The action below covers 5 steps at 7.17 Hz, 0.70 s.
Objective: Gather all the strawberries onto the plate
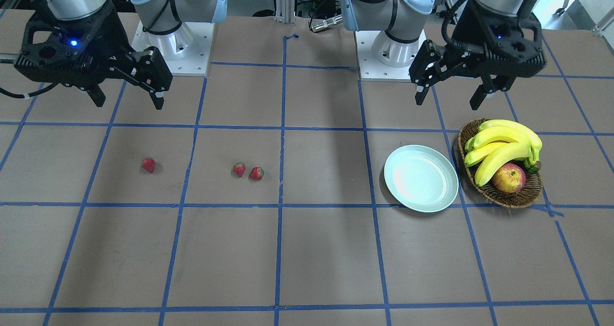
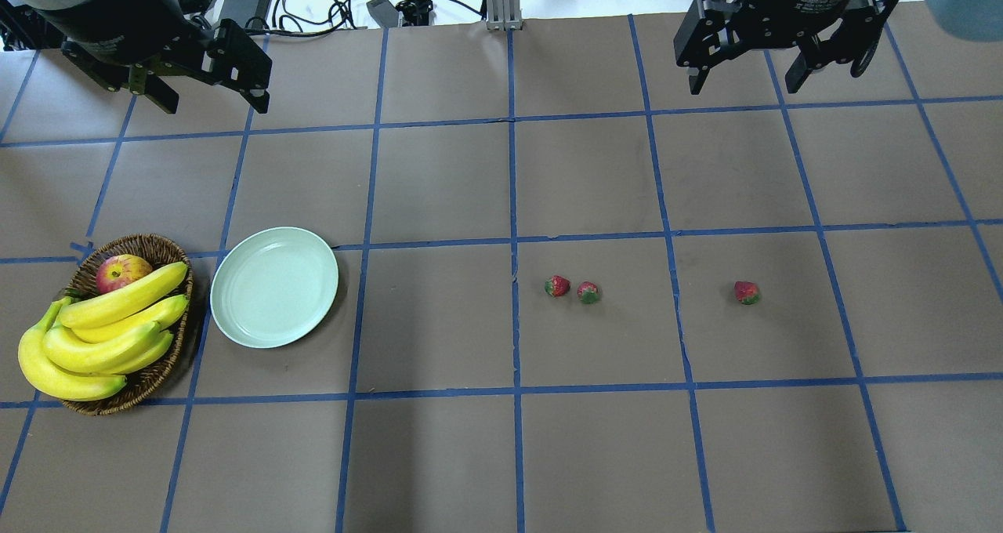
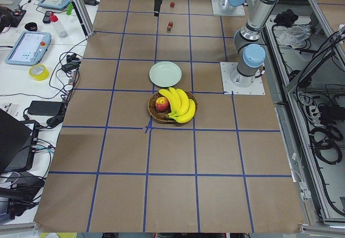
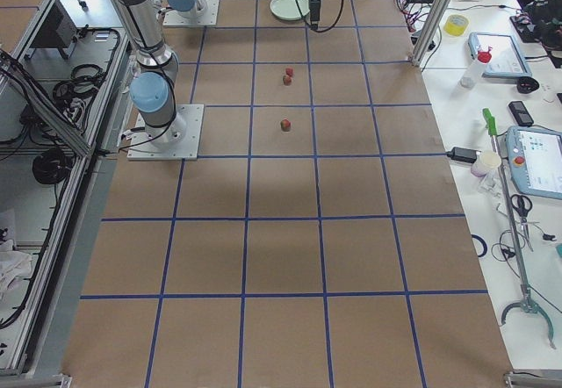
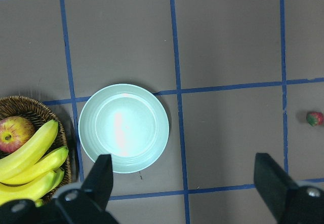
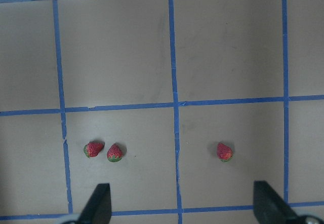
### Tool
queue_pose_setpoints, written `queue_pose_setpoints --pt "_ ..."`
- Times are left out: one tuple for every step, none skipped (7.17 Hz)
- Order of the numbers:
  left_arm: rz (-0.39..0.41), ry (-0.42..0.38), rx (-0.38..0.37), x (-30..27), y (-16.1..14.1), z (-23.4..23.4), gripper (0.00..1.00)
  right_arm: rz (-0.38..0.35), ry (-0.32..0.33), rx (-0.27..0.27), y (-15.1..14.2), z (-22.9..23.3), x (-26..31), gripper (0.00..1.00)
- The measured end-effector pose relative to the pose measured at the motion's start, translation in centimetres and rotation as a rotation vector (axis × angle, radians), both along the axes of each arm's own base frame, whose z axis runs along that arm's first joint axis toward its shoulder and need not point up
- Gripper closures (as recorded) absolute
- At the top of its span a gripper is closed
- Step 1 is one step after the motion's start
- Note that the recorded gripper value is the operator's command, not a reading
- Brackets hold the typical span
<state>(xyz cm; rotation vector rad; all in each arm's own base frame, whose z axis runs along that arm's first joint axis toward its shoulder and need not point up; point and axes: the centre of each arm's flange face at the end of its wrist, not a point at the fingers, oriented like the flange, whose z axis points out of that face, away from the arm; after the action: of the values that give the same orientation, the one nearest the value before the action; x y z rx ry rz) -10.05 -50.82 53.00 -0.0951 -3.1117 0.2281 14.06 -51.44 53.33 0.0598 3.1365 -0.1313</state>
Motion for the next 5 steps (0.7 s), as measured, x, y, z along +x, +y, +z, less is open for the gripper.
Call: queue_pose_setpoints --pt "-0.008 0.01 -0.014 -0.2 -0.9 -1.3 0.0 0.004 0.0 -0.002 0.0 0.0 0.0 0.0" --pt "-0.027 0.038 -0.04 -0.8 -0.5 -0.9 0.0 0.007 0.0 -0.002 -0.1 0.0 0.0 0.0" --pt "-0.046 0.069 -0.054 -1.5 0.1 -0.5 0.0 0.007 0.0 -0.003 -0.1 -0.1 0.1 0.0" --pt "-0.059 0.084 -0.063 -1.9 0.4 -0.1 0.0 0.003 -0.001 -0.003 -0.1 -0.1 0.1 0.0" --pt "-0.064 0.089 -0.068 -2.0 0.4 0.1 0.0 0.003 -0.001 -0.002 -0.2 -0.2 0.1 0.0"
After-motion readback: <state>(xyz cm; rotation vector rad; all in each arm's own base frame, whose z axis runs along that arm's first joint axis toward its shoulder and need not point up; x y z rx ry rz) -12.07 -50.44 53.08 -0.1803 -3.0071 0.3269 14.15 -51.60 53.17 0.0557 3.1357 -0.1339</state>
